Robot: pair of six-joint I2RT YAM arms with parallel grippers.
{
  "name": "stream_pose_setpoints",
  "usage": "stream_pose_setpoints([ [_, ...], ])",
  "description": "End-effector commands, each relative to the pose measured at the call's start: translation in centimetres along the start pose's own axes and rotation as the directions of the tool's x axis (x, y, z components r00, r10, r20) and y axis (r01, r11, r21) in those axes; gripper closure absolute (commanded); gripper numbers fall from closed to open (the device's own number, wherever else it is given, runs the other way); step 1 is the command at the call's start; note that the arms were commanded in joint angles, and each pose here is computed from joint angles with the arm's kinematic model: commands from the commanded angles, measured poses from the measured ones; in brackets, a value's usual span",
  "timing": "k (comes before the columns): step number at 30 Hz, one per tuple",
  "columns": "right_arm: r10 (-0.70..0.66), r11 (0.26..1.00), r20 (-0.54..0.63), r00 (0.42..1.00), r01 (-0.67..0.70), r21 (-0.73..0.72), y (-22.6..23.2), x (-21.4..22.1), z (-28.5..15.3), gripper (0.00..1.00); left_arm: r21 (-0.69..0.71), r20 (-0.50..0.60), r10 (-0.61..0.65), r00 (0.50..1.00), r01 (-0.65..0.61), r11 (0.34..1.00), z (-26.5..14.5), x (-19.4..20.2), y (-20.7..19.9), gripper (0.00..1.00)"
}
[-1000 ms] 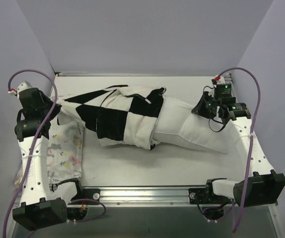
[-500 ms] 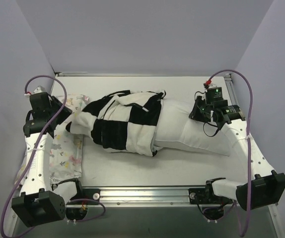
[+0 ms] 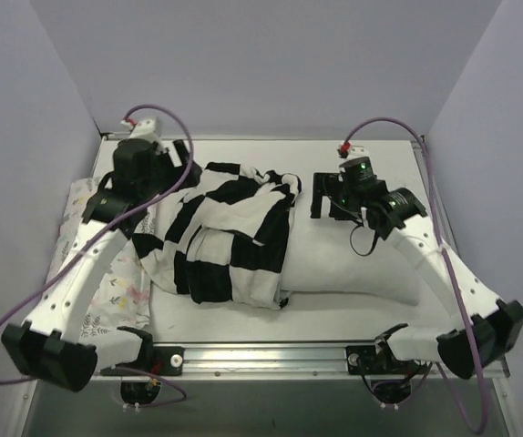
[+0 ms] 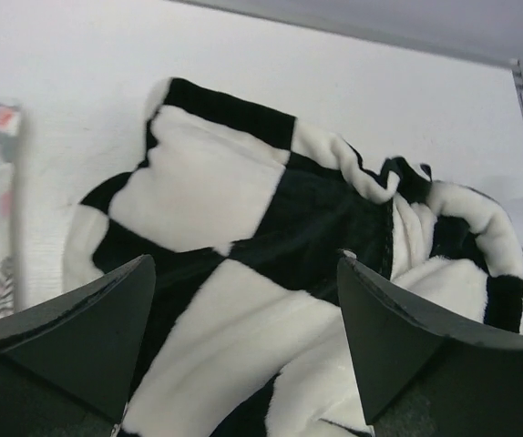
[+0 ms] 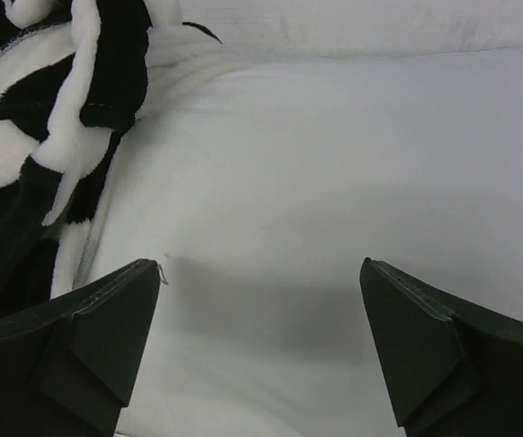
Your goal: Remove the pillowcase from the pillow
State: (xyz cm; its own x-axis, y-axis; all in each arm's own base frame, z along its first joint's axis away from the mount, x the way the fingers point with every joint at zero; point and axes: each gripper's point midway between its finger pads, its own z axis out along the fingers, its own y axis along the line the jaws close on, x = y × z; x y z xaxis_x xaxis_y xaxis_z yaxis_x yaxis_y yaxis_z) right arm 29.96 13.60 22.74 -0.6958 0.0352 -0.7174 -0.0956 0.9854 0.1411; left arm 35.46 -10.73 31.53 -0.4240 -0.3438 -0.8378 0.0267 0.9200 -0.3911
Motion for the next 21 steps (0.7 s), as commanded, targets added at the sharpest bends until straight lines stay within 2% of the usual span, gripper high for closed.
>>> stream_pose_setpoints([
  [1,-0.044,0.999,-0.09,0.995,0.045,0.012,1.4,1.5,3.5,0.02,0.132,-0.095,0.11,0.989,-0.097,0.986,4.1,2.4,-4.0,0.11],
  [3,-0.053,0.998,-0.145,0.988,0.055,0.01,1.8,3.7,5.2,0.03,0.196,-0.167,0.133,0.977,-0.099,0.976,5.7,4.4,-5.5,0.1],
  [5,-0.046,0.998,-0.191,0.981,0.053,0.029,1.8,7.3,7.0,0.09,0.238,-0.245,0.169,0.955,-0.109,0.965,7.8,7.3,-6.5,0.08],
  [7,-0.016,1.0,-0.182,0.983,0.019,0.014,2.0,9.0,8.1,0.45,0.256,-0.311,0.176,0.934,-0.096,0.962,9.7,9.8,-6.6,0.07],
  [8,0.009,0.999,-0.218,0.976,0.0,0.04,1.3,11.7,8.7,0.73,0.259,-0.33,0.174,0.928,-0.088,0.962,10.1,10.7,-6.8,0.06],
  [9,-0.008,1.0,-0.215,0.976,0.014,0.027,1.6,13.1,8.6,0.87,0.254,-0.343,0.17,0.924,-0.083,0.964,10.5,11.3,-6.7,0.06],
  [10,-0.012,1.0,-0.188,0.982,0.015,0.015,2.0,13.5,9.1,0.91,0.248,-0.348,0.166,0.923,-0.08,0.965,11.0,11.9,-6.6,0.06],
  [11,-0.013,0.999,-0.218,0.976,0.024,0.048,1.1,16.0,9.3,1.0,0.239,-0.356,0.159,0.921,-0.075,0.968,11.2,12.4,-6.4,0.05],
  [13,-0.016,0.998,-0.163,0.987,0.026,0.062,1.1,16.7,9.6,1.0,0.231,-0.359,0.151,0.921,-0.069,0.971,11.5,12.9,-6.2,0.06],
  [14,-0.005,0.997,-0.185,0.983,0.019,0.075,0.3,18.5,9.8,1.0,0.229,-0.364,0.148,0.919,-0.066,0.971,11.5,13.2,-6.1,0.07],
  [17,0.026,0.997,-0.173,0.985,-0.012,0.082,0.3,18.7,10.2,1.0,0.225,-0.374,0.149,0.915,-0.066,0.972,11.6,13.7,-6.1,0.34],
  [18,0.021,0.996,-0.169,0.985,-0.006,0.087,0.4,18.4,10.2,1.0,0.22,-0.377,0.148,0.914,-0.067,0.973,11.7,13.7,-6.0,0.68],
  [20,0.011,0.992,-0.157,0.988,0.009,0.128,-0.4,17.6,10.0,1.0,0.175,-0.384,0.158,0.91,-0.096,0.98,11.7,13.6,-5.0,0.93],
  [21,0.014,0.992,-0.128,0.992,0.003,0.13,-0.4,16.4,9.5,1.0,0.156,-0.365,0.16,0.917,-0.109,0.982,11.6,12.4,-5.0,1.0],
])
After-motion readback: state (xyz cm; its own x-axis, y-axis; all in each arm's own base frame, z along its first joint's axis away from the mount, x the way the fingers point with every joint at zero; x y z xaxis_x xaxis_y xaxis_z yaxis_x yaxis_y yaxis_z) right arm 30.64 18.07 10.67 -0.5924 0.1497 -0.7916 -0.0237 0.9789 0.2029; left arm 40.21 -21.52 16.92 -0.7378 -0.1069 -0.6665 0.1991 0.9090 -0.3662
